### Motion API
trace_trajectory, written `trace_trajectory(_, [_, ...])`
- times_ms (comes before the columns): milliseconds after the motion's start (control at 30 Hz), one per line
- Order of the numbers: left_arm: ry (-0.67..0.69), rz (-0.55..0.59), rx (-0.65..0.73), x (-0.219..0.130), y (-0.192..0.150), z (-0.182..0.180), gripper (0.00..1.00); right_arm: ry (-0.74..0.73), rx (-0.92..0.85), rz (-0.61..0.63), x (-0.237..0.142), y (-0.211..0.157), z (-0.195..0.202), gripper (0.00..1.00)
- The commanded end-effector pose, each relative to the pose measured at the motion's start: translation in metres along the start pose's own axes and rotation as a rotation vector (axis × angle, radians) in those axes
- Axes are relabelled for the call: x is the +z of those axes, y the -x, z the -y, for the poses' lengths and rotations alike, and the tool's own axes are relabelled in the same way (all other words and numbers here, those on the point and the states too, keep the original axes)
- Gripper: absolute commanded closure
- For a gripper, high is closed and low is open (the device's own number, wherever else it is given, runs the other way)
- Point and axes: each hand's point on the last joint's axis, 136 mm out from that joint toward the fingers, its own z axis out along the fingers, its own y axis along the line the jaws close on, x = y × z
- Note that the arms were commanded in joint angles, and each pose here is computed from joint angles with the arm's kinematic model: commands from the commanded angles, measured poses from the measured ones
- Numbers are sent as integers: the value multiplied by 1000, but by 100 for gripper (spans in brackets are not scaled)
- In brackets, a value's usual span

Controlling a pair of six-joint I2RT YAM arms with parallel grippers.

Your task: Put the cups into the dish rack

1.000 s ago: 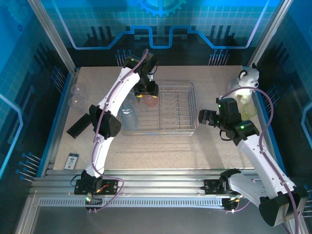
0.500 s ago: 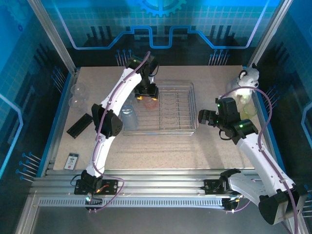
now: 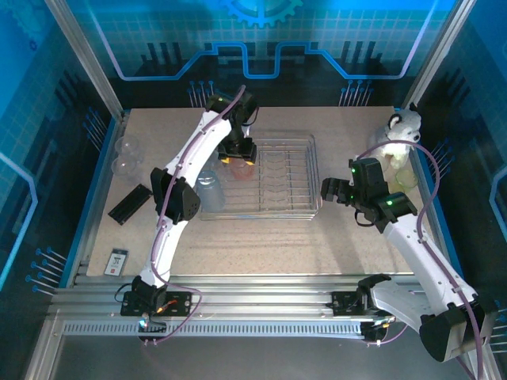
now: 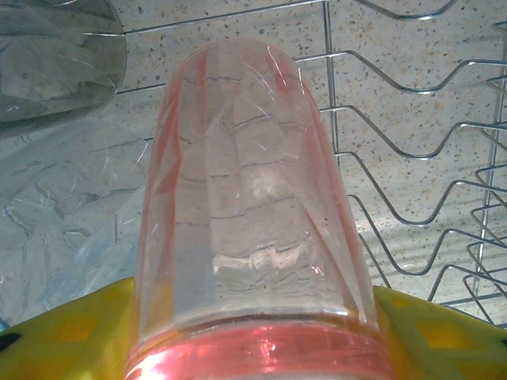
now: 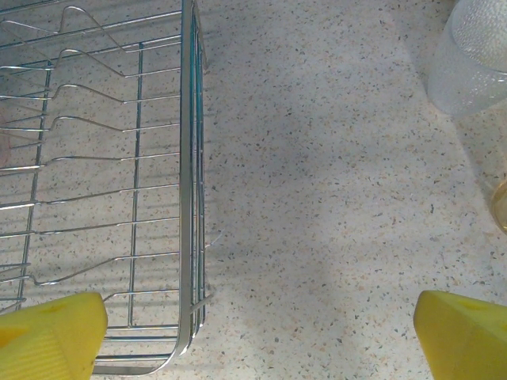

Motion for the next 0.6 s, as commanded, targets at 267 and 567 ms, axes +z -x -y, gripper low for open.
trace_trajectory(267, [30, -27, 9, 14, 2, -11, 35, -13, 24, 10, -3, -2, 6, 0])
trace_trajectory(567, [40, -31, 28, 20, 3, -12, 22, -14, 21, 7, -3, -3, 7, 0])
